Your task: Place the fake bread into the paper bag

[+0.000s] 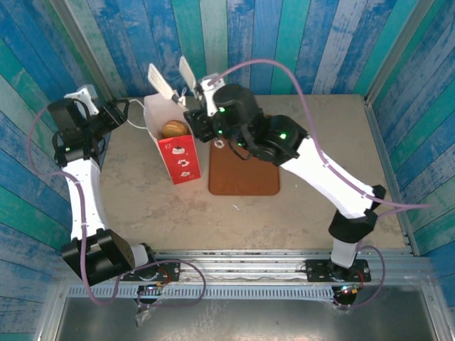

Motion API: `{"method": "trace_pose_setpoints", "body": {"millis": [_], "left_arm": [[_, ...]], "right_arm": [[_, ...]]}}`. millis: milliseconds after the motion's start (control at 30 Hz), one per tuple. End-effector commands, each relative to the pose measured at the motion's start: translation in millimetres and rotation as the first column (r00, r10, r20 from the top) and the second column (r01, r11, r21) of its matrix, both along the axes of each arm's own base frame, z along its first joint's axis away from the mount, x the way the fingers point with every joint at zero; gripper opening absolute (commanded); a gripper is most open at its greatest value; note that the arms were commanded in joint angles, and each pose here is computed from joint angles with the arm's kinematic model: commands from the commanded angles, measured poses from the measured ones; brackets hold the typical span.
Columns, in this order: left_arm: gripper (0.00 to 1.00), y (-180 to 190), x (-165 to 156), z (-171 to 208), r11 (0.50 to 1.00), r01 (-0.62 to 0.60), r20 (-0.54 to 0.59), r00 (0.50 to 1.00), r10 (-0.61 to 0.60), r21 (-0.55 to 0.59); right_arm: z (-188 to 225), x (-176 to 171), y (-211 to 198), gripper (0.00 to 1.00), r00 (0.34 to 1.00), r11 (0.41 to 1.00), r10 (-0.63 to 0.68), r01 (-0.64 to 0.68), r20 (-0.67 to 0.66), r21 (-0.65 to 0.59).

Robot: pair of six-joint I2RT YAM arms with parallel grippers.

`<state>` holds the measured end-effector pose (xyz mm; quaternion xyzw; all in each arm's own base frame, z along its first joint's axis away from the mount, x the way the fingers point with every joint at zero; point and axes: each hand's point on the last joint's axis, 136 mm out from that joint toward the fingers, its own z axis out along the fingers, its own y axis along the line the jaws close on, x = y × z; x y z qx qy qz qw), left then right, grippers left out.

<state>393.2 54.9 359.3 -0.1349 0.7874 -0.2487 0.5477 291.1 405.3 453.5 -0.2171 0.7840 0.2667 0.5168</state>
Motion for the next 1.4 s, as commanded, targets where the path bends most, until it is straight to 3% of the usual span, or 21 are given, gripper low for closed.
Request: {"method": "trace_pose_setpoints", "body": {"millis": [0,300,467,733,1067,1367], "left_arm": [[0.82,-2,-15,40,0.999,-0.025,0.096,0.995,0.022,0.029],[0.99,-22,-47,57,0.997,0.017,0.145,0.989,-0.027,0.07],[0.94,-20,-67,50,0.993,-0.038,0.136,0.99,0.022,0.113],[0.94,-4,-87,11,0.979,-0.2,0.081,0.977,0.196,0.039],[0.94,-3,-88,-20,0.976,-0.218,0.023,0.976,0.218,-0.017],[0.94,0,-85,-24,0.975,-0.223,0.022,0.975,0.223,-0.004]], "right_arm": [[3,11,-37,0.59,0.997,0.997,-0.08,0.08,0.003,0.002],[-108,43,-141,0.59,0.928,0.948,-0.305,0.275,-0.212,-0.159],[-168,49,-193,0.58,0.854,0.908,-0.408,0.343,-0.323,-0.24],[-228,70,-253,0.58,0.75,0.859,-0.507,0.397,-0.424,-0.324],[-276,93,-260,0.54,0.693,0.839,-0.517,0.292,-0.503,-0.46],[-302,99,-245,0.51,0.676,0.84,-0.499,0.222,-0.542,-0.496]]}}
